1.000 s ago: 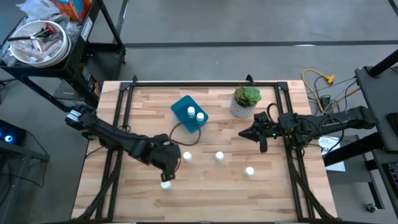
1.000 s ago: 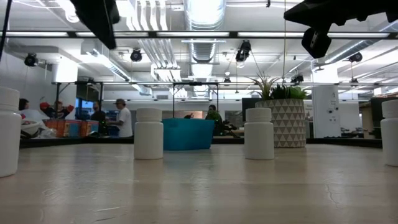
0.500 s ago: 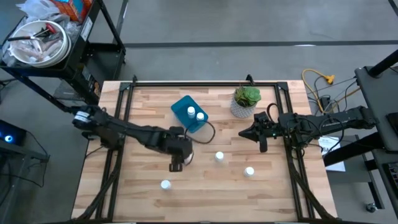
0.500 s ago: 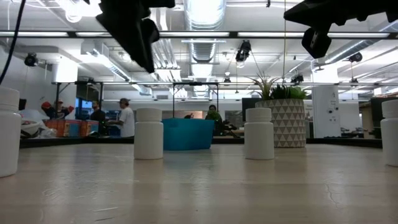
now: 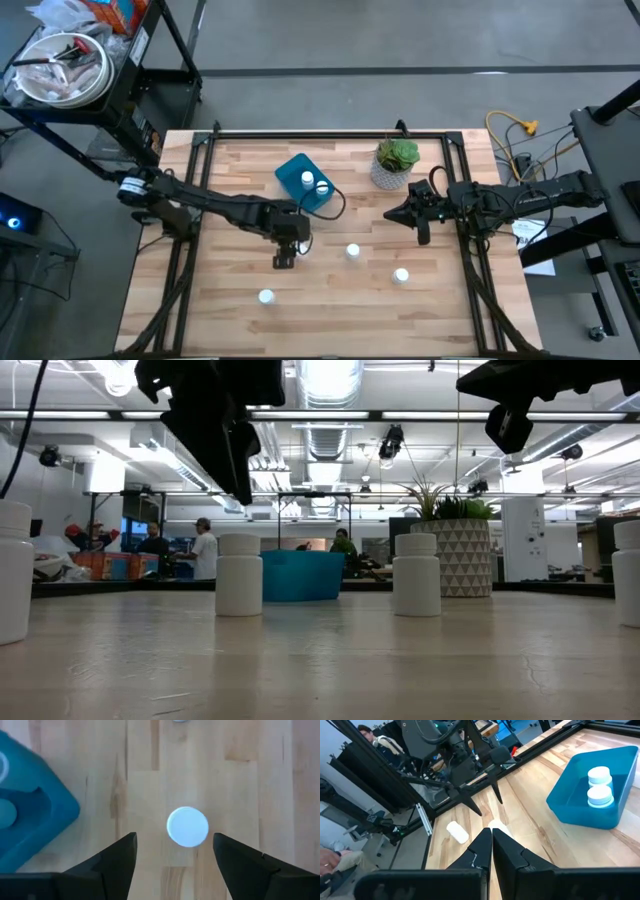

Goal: Pick and place pill bottles into a basket
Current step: Put the white pill bottle into the dark blue bin

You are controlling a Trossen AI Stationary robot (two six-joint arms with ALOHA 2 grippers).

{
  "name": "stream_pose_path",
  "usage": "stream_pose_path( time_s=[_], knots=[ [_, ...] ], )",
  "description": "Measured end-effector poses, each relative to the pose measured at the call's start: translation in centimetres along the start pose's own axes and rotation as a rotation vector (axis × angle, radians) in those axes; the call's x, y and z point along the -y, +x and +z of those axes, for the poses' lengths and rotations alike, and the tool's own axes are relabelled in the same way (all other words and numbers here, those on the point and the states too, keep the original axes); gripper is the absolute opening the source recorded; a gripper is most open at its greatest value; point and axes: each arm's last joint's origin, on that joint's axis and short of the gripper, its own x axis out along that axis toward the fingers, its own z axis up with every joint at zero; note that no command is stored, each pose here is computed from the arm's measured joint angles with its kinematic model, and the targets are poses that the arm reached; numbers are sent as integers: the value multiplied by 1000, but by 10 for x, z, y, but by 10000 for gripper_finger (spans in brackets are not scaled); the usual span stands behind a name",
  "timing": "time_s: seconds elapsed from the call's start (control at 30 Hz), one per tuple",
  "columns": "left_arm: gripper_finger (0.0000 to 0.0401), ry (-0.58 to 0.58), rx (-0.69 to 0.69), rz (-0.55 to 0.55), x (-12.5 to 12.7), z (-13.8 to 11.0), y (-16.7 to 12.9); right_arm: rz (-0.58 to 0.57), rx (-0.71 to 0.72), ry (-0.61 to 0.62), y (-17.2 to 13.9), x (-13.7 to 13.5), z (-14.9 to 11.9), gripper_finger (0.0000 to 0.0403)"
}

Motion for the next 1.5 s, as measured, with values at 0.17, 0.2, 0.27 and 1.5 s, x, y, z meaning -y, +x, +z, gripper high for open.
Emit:
stream_pose_path(
  time_s=[0.17, 0.2, 0.27, 1.5],
  knots=[
    [245, 26, -13, -16, 2, 1, 9, 1, 0, 1, 0, 0, 0, 9],
    [245, 26, -8, -21, 2, 2, 11, 1, 0, 1, 0, 0, 0, 9],
    [245, 39, 0, -41, 3, 4, 14, 1, 0, 1, 0, 0, 0, 9],
    [231, 43, -89, -68, 7, 4, 53, 3, 1, 13, 0, 0, 0, 9]
  ],
)
